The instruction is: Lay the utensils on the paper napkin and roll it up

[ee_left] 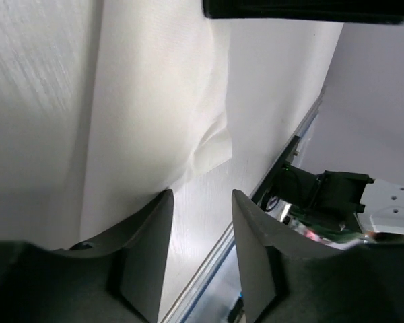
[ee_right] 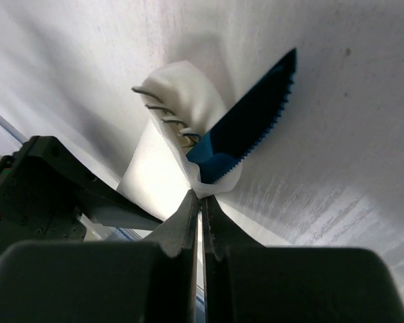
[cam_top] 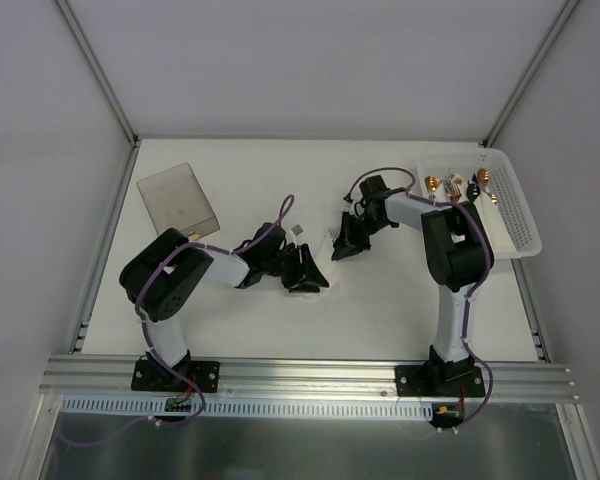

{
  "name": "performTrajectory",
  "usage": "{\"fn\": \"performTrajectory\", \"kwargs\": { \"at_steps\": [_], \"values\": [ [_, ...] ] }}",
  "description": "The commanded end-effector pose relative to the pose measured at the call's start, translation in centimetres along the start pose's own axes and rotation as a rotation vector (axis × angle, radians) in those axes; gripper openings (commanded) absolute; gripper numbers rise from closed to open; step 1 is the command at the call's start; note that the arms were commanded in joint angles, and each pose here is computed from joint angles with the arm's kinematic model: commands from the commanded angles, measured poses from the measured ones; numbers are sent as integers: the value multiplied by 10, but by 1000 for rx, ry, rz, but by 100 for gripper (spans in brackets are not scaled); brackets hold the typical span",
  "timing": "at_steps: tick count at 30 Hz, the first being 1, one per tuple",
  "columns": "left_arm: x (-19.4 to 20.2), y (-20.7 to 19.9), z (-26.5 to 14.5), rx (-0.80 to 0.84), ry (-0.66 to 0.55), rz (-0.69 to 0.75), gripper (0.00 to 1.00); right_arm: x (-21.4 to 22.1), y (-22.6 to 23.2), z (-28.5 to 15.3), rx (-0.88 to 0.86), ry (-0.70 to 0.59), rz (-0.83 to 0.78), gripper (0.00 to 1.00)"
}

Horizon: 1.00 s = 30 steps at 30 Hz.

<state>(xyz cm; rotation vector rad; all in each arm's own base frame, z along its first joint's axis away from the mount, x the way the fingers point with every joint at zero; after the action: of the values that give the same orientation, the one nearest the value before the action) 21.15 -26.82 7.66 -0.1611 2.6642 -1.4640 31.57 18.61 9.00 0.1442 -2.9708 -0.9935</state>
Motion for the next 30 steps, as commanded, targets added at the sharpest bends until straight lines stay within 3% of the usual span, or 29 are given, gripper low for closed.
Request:
{"fn": "performTrajectory", "kwargs": {
  "at_steps": [1,10,18,30],
  "values": [
    [3,24,-16,-159,-61,33,46,-15,8,-17,-83,-130,-101,0],
    [-17,-1,-65,-102,-196,136,54,-16,16,-28,-192,-182,-180,0],
    [-40,-9,-83,-91,-209,242,59,-12,24,-36,-281,-190,-263,0],
    [-73,-14,-90,51,-208,264,62,0,36,-52,-394,-192,-419,0]
  ]
}}
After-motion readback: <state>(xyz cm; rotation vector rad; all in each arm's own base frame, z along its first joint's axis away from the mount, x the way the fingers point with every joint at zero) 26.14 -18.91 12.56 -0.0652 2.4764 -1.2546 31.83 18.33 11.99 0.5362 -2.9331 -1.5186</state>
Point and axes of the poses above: each gripper's point midway between its finger pads, its own z axis out along the fingers, its own y axis along the line the jaws close on, x = y × z, the point moved 9 cm from there along -z, back along the fingers, and after that the axes turned 2 degrees about -z, right-handed, at the moved point
